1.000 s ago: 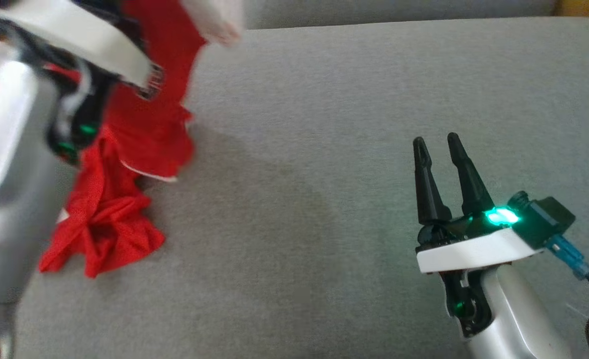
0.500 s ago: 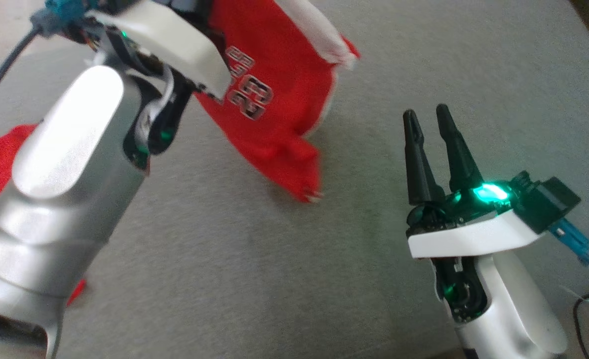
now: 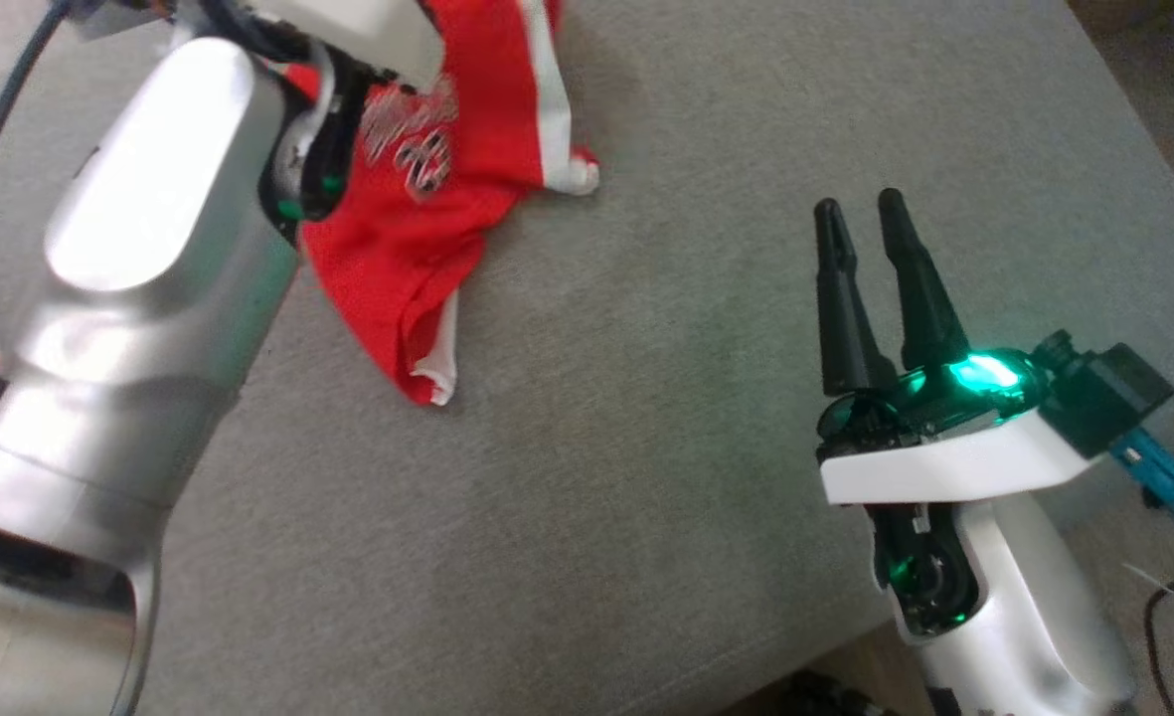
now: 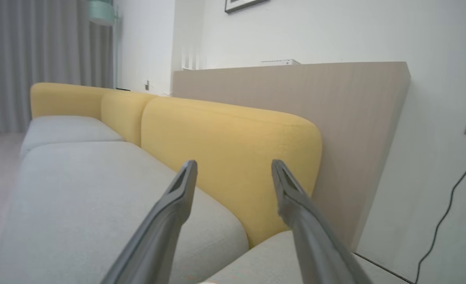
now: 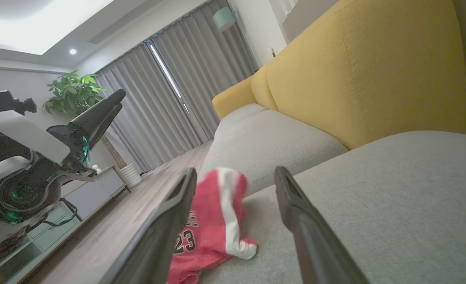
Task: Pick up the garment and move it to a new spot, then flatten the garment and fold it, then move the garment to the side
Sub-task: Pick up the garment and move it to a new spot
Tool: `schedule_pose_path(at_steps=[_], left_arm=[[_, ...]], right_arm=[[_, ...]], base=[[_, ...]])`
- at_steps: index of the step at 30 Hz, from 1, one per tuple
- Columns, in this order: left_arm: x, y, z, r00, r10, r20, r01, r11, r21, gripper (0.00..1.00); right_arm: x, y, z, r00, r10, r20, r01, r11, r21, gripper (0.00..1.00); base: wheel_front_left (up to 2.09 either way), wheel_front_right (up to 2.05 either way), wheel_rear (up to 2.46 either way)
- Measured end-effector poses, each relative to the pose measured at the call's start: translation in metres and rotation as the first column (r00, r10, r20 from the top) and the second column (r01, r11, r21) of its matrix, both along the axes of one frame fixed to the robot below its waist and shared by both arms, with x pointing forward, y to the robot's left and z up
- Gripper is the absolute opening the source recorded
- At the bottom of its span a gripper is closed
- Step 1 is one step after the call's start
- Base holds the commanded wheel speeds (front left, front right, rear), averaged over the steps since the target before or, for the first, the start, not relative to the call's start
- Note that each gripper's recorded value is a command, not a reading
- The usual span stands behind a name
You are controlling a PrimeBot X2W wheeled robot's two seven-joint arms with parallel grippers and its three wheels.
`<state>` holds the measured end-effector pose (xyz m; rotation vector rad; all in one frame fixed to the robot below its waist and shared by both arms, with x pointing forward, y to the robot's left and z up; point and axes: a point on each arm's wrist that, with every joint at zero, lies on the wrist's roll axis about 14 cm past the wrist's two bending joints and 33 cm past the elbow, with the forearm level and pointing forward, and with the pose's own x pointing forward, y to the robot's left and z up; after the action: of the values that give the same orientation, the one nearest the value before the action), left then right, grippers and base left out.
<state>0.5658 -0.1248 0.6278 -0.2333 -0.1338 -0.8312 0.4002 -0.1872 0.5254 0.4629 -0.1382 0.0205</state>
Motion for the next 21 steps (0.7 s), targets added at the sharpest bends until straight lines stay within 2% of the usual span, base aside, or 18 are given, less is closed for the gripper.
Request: schedule_pose_path(at_steps=[4, 5, 10, 14, 15, 21], left_arm=[[0.008, 0.032, 0.003, 0.997, 0.065, 0.036, -0.065, 0.998, -0.011, 1.0], [0.008, 0.053, 0.003, 0.993, 0.103, 0.058, -0.103, 0.995, -0.01, 1.0], [-0.006, 0.118, -0.025, 0.973, 0.213, 0.086, -0.218, 0.974, 0.059, 1.0], [-0.035, 0.169, -0.059, 0.95, 0.309, 0.054, -0.313, 0.942, 0.122, 1.0], [-0.035, 0.169, -0.059, 0.95, 0.309, 0.054, -0.313, 0.942, 0.122, 1.0], [-0.099, 0.226, -0.104, 0.888, 0.457, -0.054, -0.444, 0.881, 0.162, 1.0]], right_arm=[[0.006, 0.007, 0.002, 1.0, 0.023, 0.011, -0.023, 1.0, -0.016, 1.0], [0.01, 0.012, 0.003, 0.999, 0.039, 0.019, -0.039, 0.999, -0.025, 1.0], [0.015, 0.028, -0.005, 0.997, 0.083, 0.005, -0.083, 0.996, -0.039, 1.0], [0.015, 0.043, -0.013, 0.992, 0.123, -0.015, -0.124, 0.991, -0.047, 1.0], [0.015, 0.043, -0.013, 0.992, 0.123, -0.015, -0.124, 0.991, -0.047, 1.0], [0.017, 0.07, -0.015, 0.98, 0.196, -0.02, -0.197, 0.978, -0.063, 1.0]], base=[[0.0, 0.0, 0.0], [0.0, 0.0, 0.0], [0.0, 0.0, 0.0], [0.0, 0.0, 0.0], [0.0, 0.0, 0.0], [0.0, 0.0, 0.0]])
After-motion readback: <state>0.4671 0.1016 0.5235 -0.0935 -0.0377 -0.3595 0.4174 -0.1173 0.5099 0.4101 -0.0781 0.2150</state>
